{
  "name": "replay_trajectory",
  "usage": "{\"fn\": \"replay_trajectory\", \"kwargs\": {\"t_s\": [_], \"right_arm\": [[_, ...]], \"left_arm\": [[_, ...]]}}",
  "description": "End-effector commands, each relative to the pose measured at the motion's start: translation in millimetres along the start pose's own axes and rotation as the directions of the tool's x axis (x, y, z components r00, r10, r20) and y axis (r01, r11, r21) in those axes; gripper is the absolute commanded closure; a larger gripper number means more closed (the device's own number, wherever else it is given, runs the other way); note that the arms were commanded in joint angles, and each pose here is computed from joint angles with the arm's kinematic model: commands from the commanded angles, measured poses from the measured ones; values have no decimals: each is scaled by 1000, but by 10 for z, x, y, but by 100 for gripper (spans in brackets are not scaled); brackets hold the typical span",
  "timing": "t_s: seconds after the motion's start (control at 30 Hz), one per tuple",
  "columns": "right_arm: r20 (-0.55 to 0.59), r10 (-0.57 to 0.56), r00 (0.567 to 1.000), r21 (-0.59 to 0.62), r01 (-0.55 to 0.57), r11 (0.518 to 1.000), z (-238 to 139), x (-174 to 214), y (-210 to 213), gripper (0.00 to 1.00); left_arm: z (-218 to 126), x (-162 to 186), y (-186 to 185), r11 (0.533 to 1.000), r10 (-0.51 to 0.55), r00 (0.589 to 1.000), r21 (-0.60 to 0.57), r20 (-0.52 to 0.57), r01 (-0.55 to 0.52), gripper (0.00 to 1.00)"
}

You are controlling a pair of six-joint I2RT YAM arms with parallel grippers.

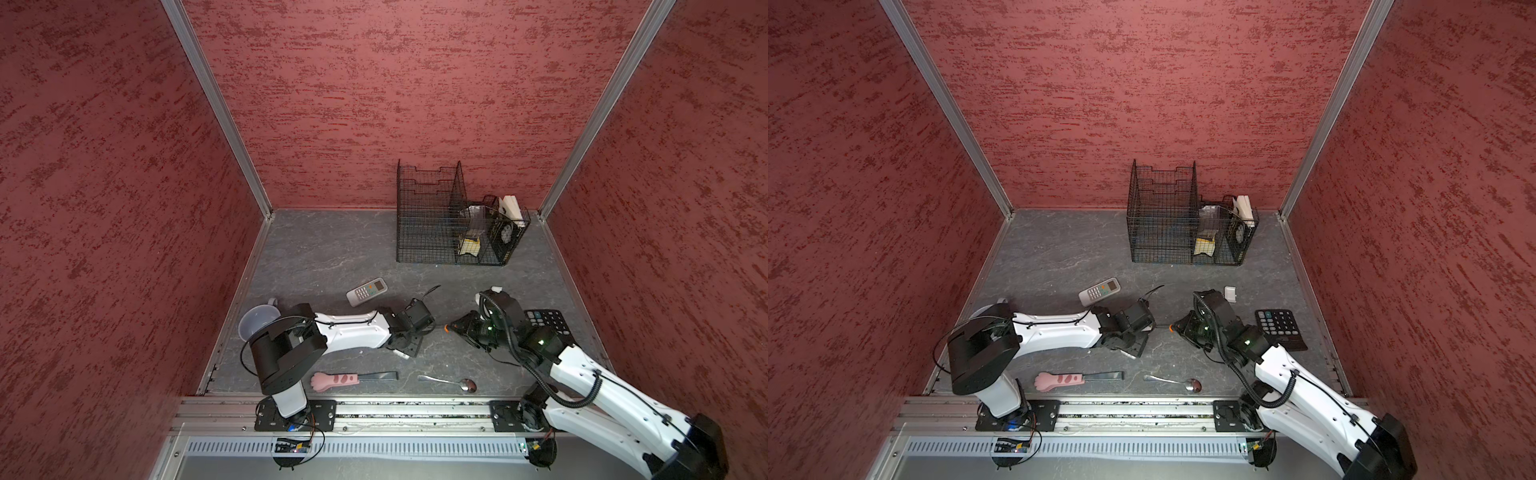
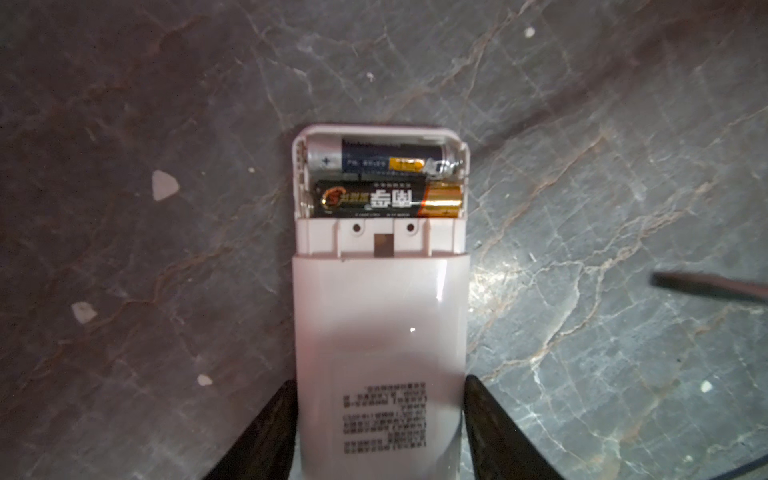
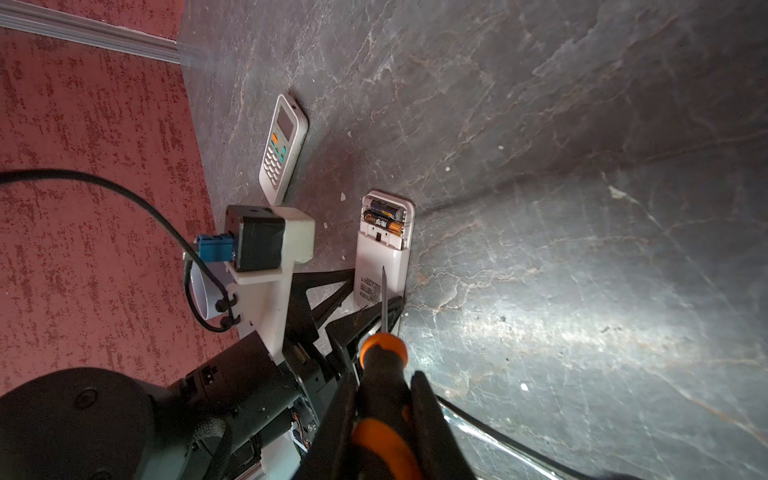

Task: Unload the batteries from the remote control
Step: 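Hold the remote with the left gripper while the right moves the screwdriver to the batteries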

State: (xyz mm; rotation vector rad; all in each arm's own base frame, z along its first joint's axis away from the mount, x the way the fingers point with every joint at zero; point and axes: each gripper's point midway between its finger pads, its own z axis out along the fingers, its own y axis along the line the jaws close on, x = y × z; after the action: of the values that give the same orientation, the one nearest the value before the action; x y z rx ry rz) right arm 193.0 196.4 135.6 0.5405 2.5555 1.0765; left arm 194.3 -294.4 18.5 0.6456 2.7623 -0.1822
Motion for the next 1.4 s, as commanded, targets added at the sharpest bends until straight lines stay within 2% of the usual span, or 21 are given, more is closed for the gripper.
{"fn": "replay_trajectory", "kwargs": {"t_s": [0.0, 0.13, 0.2, 0.3, 0.53, 0.77, 1.37], "right_arm": [[7, 7, 1000, -29, -6, 1000, 1, -43, 51, 100], [2, 4, 1000, -28, -4, 1000, 14, -50, 33, 100], [-1, 6, 1000, -31, -6, 1000, 30, -50, 26, 100], [-4, 16, 1000, -28, -16, 999, 55, -44, -9, 100], [16, 54, 998, -35, -54, 998, 78, -65, -66, 100], [20, 81, 997, -43, -80, 996, 188, -101, -79, 100], [20, 92, 996, -34, -91, 995, 357, -155, -115, 100]], "left_arm": [[107, 237, 176, 993, 47, 994, -104, -97, -57, 37], [112, 267, 227, 986, 62, 993, -151, -104, -78, 41], [115, 272, 235, 985, 64, 993, -153, -97, -78, 47], [113, 245, 212, 988, 71, 995, -133, -69, -80, 50], [123, 174, 120, 992, 81, 996, -94, -44, -84, 52], [165, 252, 113, 995, 71, 996, -71, -55, -75, 54], [219, 337, 128, 996, 61, 995, -65, -74, -66, 55]]}}
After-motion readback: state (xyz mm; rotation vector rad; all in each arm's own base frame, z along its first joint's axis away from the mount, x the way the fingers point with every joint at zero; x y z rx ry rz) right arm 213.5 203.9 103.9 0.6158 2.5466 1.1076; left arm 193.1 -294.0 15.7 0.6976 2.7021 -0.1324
